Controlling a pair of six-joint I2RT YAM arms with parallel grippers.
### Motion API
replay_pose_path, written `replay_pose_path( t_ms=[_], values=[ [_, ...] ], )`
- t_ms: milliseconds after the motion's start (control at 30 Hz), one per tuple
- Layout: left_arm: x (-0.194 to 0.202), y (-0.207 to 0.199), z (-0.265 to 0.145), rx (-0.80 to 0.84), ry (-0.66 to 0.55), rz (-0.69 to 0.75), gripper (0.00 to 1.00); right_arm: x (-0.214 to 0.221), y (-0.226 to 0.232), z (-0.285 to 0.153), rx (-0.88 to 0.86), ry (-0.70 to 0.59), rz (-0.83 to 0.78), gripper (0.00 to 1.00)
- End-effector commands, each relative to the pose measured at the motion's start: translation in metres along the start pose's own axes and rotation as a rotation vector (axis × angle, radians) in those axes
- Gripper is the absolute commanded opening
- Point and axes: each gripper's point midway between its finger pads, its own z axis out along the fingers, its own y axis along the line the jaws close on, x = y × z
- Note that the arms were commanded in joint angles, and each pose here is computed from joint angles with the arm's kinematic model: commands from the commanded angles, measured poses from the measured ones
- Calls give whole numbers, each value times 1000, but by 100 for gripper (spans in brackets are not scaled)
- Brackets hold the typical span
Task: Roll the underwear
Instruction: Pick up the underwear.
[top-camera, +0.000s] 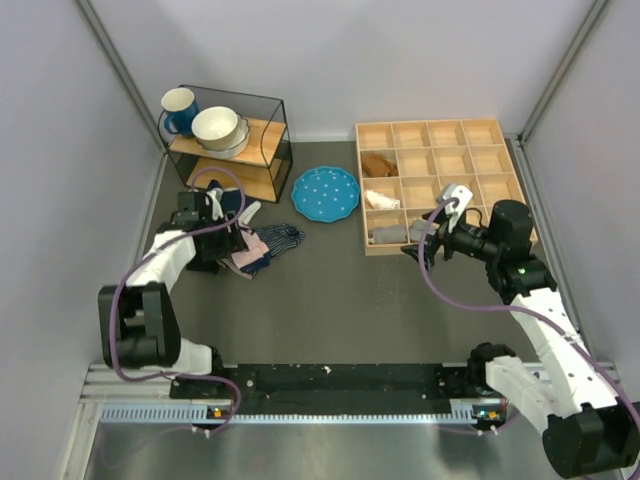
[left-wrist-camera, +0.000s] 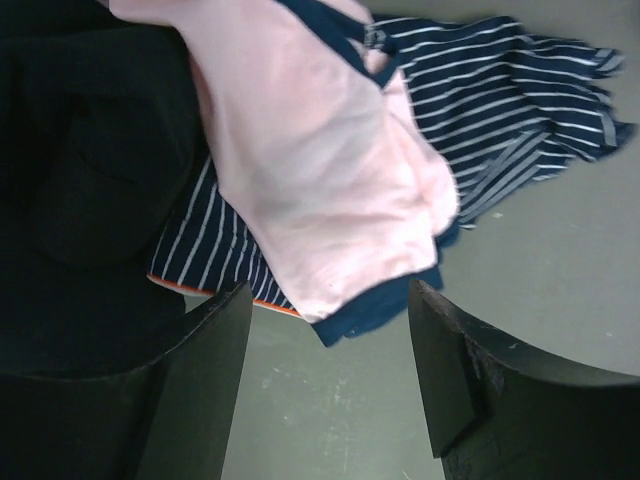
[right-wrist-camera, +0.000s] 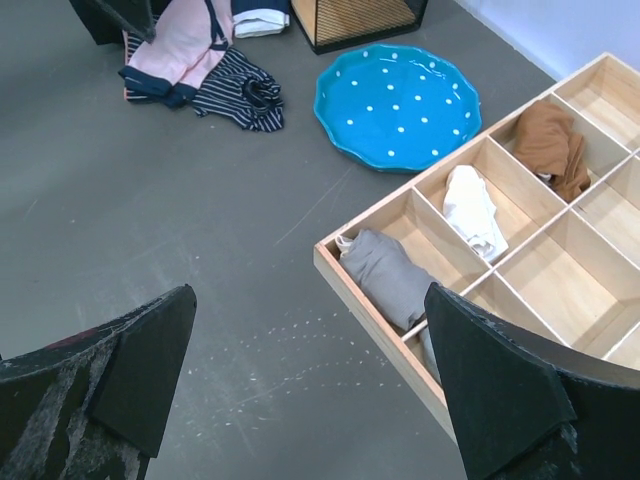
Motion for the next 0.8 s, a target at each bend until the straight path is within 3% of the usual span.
replay_pose_path(
  t_ms=[0,133,333,400,767],
  values=[
    [5,14,12,-119,78,-12,68,-8,3,-5,-11,-35,-32,99],
    [-6,17,11,-170,46,18,67,-9,6,-5,-20,-38,-28,99],
    [2,8,21,-176,91,53,61,-8,6,-4,-21,-35,-28,99],
    [5,10,23,-179,105,55,55,-7,6,-4,-23,-33,-25,99],
    [15,20,29,-220,150,56,56,-9,7,-4,-27,-37,-24,99]
  ],
)
